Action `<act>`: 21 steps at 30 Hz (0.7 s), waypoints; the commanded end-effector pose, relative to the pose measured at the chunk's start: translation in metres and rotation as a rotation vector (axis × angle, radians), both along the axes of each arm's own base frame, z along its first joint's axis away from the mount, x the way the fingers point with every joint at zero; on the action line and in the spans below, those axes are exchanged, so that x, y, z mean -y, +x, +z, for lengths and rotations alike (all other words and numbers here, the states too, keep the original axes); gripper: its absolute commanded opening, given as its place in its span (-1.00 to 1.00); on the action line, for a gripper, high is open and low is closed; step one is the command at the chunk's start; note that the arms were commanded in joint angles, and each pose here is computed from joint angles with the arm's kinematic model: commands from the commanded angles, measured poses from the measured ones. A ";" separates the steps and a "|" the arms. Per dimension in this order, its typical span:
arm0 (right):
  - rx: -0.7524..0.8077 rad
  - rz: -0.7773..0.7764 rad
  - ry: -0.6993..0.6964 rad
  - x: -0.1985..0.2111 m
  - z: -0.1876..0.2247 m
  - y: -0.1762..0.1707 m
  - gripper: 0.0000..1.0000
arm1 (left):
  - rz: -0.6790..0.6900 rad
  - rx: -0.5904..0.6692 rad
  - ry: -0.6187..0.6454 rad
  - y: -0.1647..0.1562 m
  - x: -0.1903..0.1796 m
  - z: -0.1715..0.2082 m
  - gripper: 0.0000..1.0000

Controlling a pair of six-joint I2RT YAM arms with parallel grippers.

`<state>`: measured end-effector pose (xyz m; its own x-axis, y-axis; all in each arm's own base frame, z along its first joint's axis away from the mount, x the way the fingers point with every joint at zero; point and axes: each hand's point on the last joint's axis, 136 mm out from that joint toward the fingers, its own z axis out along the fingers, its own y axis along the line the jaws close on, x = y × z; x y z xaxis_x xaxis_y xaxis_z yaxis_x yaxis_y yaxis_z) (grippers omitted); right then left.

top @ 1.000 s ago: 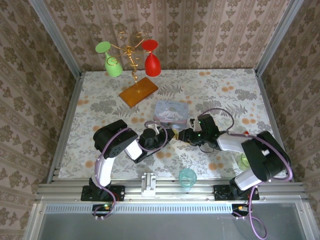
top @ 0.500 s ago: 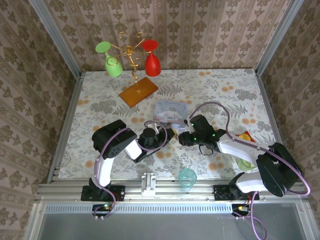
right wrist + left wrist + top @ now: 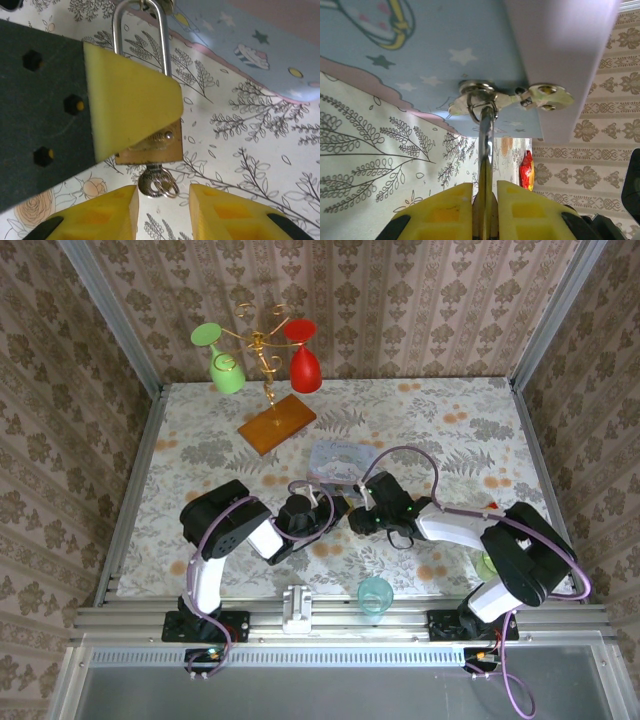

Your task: Unlock a padlock with a key

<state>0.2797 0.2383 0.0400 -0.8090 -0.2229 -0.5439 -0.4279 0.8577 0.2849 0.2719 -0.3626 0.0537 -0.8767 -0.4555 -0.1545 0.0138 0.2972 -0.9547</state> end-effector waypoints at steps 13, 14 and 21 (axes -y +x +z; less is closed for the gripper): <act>0.113 0.025 -0.205 0.014 0.001 0.000 -0.22 | -0.011 0.002 -0.049 -0.002 0.005 0.016 -1.00; 0.137 0.025 -0.246 0.015 0.000 0.000 -0.23 | -0.012 -0.001 -0.052 -0.003 0.006 0.016 -1.00; 0.197 0.019 -0.265 0.006 0.000 0.008 -0.40 | -0.011 -0.007 -0.058 -0.004 0.004 0.018 -1.00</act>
